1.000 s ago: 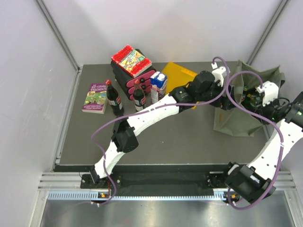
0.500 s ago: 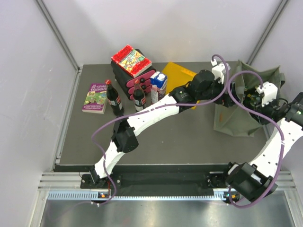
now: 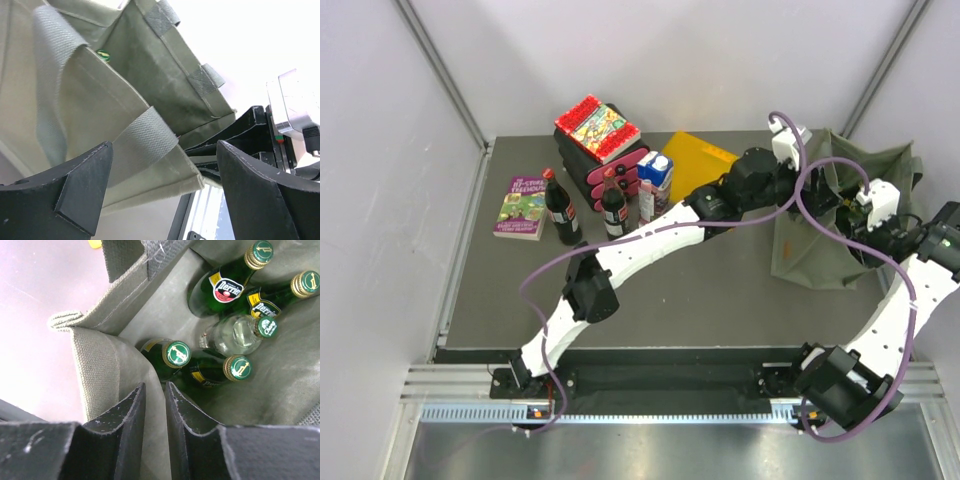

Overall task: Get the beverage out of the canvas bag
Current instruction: Take out the drink from the canvas bag.

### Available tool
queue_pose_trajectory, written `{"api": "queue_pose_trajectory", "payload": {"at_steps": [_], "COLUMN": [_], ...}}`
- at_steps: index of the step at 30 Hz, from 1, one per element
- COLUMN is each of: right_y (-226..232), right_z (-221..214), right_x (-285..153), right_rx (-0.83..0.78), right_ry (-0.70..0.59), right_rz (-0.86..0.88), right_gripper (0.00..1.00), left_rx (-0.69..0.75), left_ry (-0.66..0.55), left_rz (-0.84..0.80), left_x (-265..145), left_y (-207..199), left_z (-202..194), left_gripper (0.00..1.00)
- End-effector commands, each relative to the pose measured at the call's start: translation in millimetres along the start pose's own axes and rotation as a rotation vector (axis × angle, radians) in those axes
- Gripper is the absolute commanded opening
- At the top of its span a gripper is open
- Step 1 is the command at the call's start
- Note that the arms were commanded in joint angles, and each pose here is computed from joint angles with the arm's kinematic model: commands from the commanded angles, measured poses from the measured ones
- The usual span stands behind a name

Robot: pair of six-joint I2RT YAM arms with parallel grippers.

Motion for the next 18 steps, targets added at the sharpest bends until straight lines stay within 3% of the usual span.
{"api": "queue_pose_trajectory", "payload": {"at_steps": [1, 7, 10, 13, 15, 17, 18], "right_y": [13.7, 11.6, 12.5, 11.6, 8.4, 4.1, -2.9], "right_z": [-4.9, 2.7, 1.9, 2.7, 5.5, 12.4, 19.4], "right_x": [0.7, 0.3, 1.5, 1.8, 1.7, -1.1, -2.7], "right_rx": [0.047, 0.079, 0.099, 0.117, 0.120, 0.152, 0.150], "right_ry": [-0.004, -0.027, -0.030, -0.036, -0.043, -0.059, -0.077], "right_rz": [0.056, 0.057, 0.060, 0.055, 0.039, 0.010, -0.023], "right_gripper": [0.25, 0.26, 0.27, 0.27, 0.27, 0.27, 0.27], "left_rx": [0.012, 0.040, 0.089, 0.119, 0.138, 0.153, 0.164], "left_ry": [-0.111, -0.059, -0.013, 0.026, 0.052, 0.053, 0.052], "left_rz": [-0.057, -0.046, -0.024, 0.008, 0.028, 0.026, 0.019], "left_x": [9.2, 19.1, 22.0, 21.2, 19.4, 16.7, 15.5], "left_y": [-21.1, -23.2, -23.7, -18.6, -14.3, -15.2, -16.3], "left_z": [19.1, -6.8, -22.9, -33.2, -38.7, -35.7, -34.0], "left_gripper": [0.88, 0.88, 0.79, 0.60, 0.40, 0.30, 0.18]}}
Point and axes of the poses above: each gripper's point midway between its finger pads, its own x axis out along the fingers, its own y axis along the line the jaws close on, z = x × y, the point moved 4 cm from there along -x, back along the fingers, and after that the axes turned 14 degrees about x, right-handed, at the moved point
